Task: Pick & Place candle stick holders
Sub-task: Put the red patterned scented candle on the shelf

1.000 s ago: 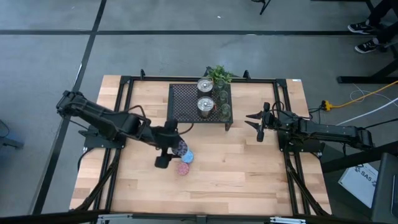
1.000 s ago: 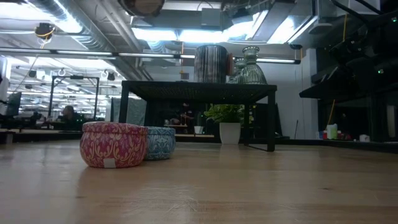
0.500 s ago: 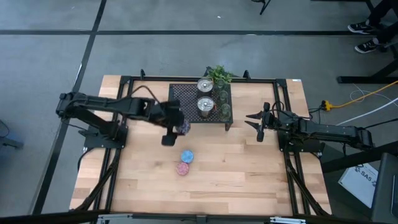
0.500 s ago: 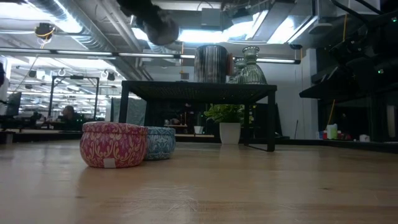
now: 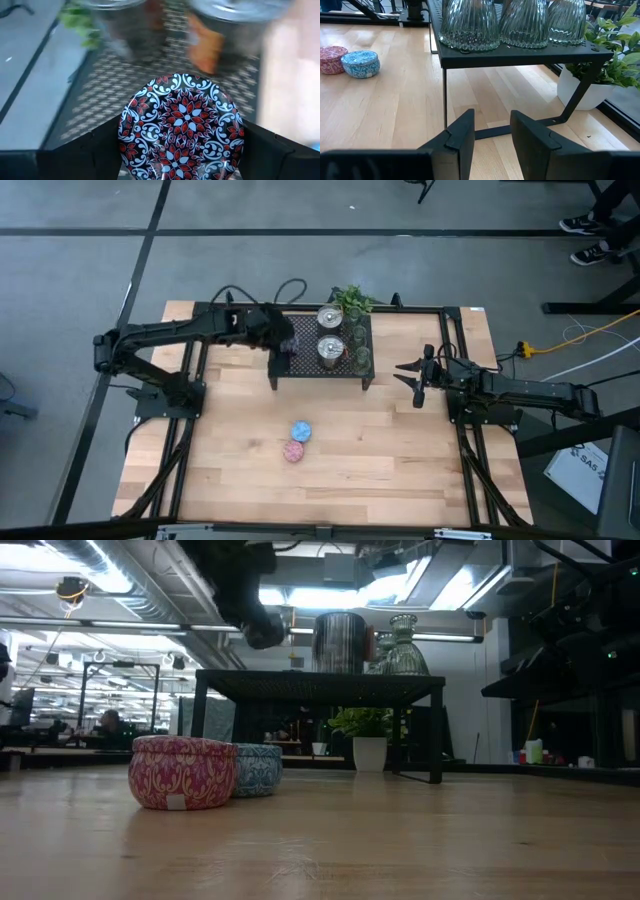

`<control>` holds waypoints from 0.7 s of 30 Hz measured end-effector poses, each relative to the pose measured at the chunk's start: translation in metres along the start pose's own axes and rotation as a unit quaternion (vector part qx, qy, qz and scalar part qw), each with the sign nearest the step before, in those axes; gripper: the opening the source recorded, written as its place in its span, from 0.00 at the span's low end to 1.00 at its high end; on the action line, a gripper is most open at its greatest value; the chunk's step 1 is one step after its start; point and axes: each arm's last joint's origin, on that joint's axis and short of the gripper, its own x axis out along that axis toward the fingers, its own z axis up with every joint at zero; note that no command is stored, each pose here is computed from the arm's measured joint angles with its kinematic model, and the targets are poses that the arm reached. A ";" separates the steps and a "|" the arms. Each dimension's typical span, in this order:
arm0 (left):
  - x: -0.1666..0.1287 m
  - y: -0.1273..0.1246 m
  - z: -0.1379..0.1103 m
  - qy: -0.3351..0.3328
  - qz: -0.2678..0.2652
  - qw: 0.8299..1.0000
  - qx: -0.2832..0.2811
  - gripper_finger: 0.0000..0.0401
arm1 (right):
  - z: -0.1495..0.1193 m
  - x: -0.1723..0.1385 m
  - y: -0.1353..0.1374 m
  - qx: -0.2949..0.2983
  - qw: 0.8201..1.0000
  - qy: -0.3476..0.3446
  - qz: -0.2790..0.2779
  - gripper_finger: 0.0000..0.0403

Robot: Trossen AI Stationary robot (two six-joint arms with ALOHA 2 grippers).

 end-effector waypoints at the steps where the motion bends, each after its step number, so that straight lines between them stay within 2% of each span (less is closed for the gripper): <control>1: 0.001 0.005 0.000 -0.002 0.008 1.000 -0.012 0.73 | 0.000 0.000 0.000 0.000 1.000 0.000 0.000 0.32; 5: 0.006 0.024 -0.002 0.006 0.029 0.999 -0.039 0.73 | 0.000 0.000 0.000 0.000 1.000 0.000 0.000 0.32; 11: 0.024 0.037 0.005 0.008 0.028 0.998 -0.058 0.73 | 0.000 0.000 0.000 0.000 1.000 0.000 0.000 0.32; 16: 0.032 0.046 0.019 0.053 0.068 0.993 -0.079 0.74 | 0.000 0.000 0.000 0.000 1.000 0.000 0.000 0.32; 21: 0.040 0.057 0.027 0.100 0.075 0.987 -0.105 0.74 | 0.000 0.000 0.000 0.000 1.000 0.000 0.000 0.32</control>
